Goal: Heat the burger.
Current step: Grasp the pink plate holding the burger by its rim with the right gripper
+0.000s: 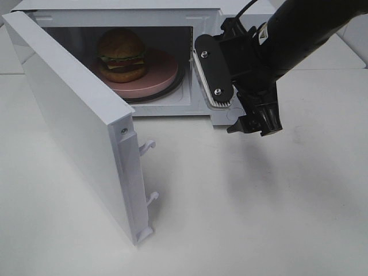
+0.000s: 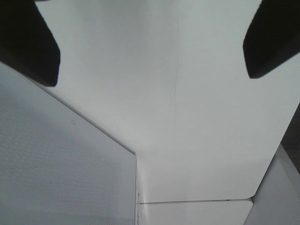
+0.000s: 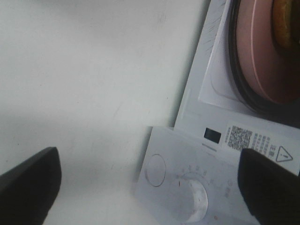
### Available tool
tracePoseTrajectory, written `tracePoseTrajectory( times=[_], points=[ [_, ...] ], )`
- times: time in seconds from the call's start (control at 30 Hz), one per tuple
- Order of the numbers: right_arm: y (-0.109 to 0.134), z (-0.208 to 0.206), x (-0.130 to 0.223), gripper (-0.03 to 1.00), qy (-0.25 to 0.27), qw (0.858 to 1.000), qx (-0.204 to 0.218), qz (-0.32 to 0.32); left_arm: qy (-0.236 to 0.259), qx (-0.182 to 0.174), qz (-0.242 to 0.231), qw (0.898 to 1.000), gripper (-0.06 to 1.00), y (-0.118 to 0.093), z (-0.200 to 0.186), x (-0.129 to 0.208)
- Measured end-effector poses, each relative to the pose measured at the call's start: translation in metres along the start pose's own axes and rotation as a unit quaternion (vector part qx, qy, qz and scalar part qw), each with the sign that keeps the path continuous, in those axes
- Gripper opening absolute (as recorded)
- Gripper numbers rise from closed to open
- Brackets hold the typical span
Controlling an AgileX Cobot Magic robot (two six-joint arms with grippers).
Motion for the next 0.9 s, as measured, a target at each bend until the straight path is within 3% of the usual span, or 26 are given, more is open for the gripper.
tracePoseTrajectory(
  times=[0.3,0.9],
  points=[
    [-0.018,0.022,-0.023,0.98,-0.008,1.0,0.01,-0.013,0.0,0.0,0.0,1.0,0.99,0.0,0.0,0.0],
    [-0.053,0.072,-0.053,0.95,-0.014,0.999,0.024,0.021,0.0,0.0,0.0,1.0,0.99,0.0,0.0,0.0]
  ],
)
Point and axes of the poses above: a point on each arm's last joint axis where the gripper is mounted, z pointing out along that axis toward the gripper, y along the wrist's bending axis when the last joint is at zero, x = y × z, the point moved 3 cm from there along z, pointing out along that axis toward the gripper, and after that the axes turned 5 degrees about -z, right-handed, at the moved point
